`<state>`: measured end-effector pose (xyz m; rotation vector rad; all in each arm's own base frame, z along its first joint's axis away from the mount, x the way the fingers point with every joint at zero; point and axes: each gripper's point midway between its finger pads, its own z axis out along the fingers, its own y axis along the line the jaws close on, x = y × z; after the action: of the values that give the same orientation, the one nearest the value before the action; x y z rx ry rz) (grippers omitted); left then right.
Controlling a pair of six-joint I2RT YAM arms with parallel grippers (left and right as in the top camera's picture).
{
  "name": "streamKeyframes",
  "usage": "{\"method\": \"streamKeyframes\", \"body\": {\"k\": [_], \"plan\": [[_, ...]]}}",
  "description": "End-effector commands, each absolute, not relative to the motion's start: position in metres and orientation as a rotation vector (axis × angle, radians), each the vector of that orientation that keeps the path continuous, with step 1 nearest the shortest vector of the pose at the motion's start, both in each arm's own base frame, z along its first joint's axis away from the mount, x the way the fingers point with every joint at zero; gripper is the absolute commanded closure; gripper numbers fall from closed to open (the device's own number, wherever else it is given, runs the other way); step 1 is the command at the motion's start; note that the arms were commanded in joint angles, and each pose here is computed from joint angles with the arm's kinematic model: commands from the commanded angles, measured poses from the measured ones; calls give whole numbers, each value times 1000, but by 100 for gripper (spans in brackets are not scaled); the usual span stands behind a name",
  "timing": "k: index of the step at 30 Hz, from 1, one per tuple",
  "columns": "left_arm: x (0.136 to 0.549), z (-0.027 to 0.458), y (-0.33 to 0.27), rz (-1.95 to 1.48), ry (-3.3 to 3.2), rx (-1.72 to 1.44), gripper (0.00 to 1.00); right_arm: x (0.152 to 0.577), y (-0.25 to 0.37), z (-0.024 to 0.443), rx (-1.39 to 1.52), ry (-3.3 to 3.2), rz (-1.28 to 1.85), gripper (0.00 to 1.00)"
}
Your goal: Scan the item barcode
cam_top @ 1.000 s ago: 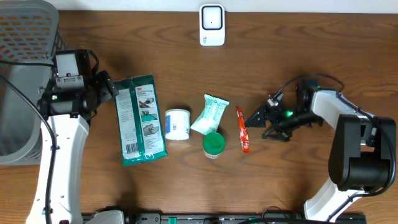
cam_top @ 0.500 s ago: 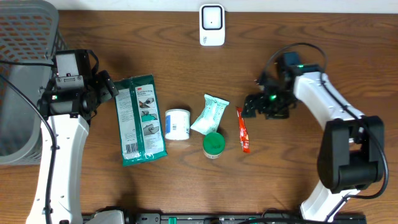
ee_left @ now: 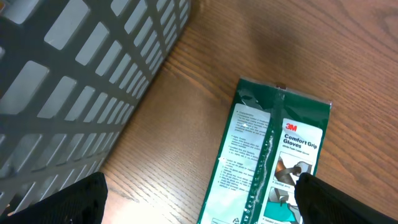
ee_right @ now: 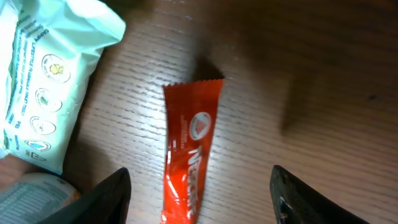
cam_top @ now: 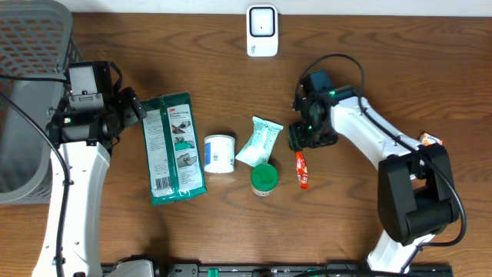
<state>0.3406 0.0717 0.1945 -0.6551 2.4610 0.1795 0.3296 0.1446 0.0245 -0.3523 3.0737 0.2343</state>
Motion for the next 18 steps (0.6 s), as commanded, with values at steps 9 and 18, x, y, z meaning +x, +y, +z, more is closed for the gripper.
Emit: {"method": "streamKeyframes", "body": {"k": [9,18], "plan": [[343,204,75,189,2434,-663,4,316,150,3,-284,3076,101,76],[343,204,75,189,2434,-663,4,310,191,36,-376,3044,662,99]]}}
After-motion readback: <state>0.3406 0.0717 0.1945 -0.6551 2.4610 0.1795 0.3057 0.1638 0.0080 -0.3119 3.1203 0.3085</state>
